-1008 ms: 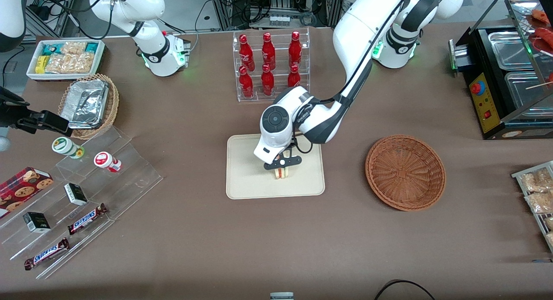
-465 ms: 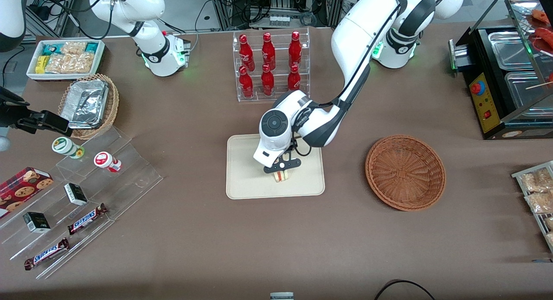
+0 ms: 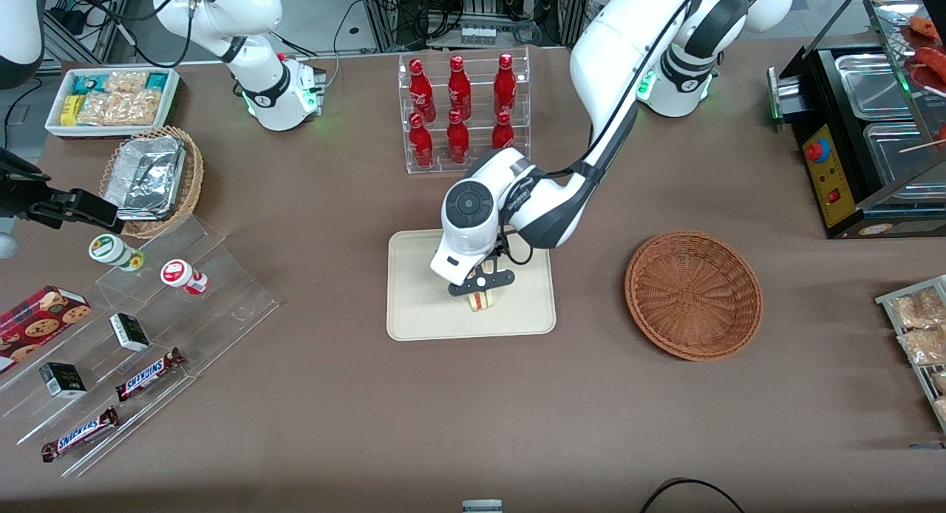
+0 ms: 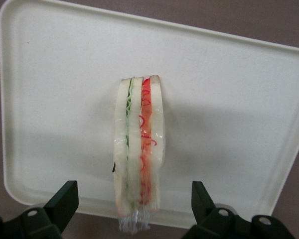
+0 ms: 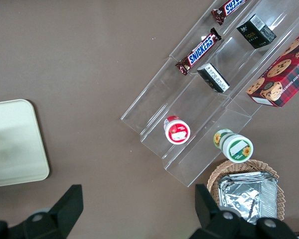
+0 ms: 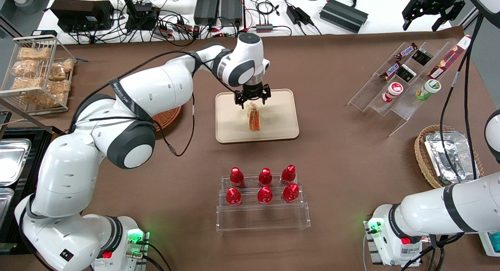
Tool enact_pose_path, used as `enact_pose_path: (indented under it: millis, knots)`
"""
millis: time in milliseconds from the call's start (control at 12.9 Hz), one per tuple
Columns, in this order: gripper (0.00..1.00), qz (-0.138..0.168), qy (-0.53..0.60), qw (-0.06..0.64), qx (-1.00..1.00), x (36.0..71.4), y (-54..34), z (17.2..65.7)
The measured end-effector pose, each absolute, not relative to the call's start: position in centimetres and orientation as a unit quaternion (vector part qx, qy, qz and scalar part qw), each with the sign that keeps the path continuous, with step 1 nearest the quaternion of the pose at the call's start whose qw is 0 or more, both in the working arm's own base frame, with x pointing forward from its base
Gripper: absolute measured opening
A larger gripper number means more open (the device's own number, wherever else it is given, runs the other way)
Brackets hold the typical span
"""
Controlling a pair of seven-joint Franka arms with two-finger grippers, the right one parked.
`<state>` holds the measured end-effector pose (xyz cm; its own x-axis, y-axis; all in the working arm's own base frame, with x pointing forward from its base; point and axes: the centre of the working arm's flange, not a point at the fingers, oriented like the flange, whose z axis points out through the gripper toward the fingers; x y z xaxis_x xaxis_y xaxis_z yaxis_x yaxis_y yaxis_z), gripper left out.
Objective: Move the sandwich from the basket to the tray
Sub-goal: 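Raise the left gripper up away from the sandwich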
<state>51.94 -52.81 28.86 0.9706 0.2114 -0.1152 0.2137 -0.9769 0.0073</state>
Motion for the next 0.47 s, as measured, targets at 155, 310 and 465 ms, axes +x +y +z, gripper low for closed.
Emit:
enact_pose_path:
  millis: [155, 310, 465]
  knots:
    - [1.0, -0.053, 0.094, 0.012, 0.994, 51.8, -52.6, 31.9]
    - [1.0, -0.049, 0.071, 0.012, 0.996, 51.9, -51.8, 35.1]
    - [1.0, -0.048, 0.033, 0.011, 0.998, 53.1, -49.4, 38.3]
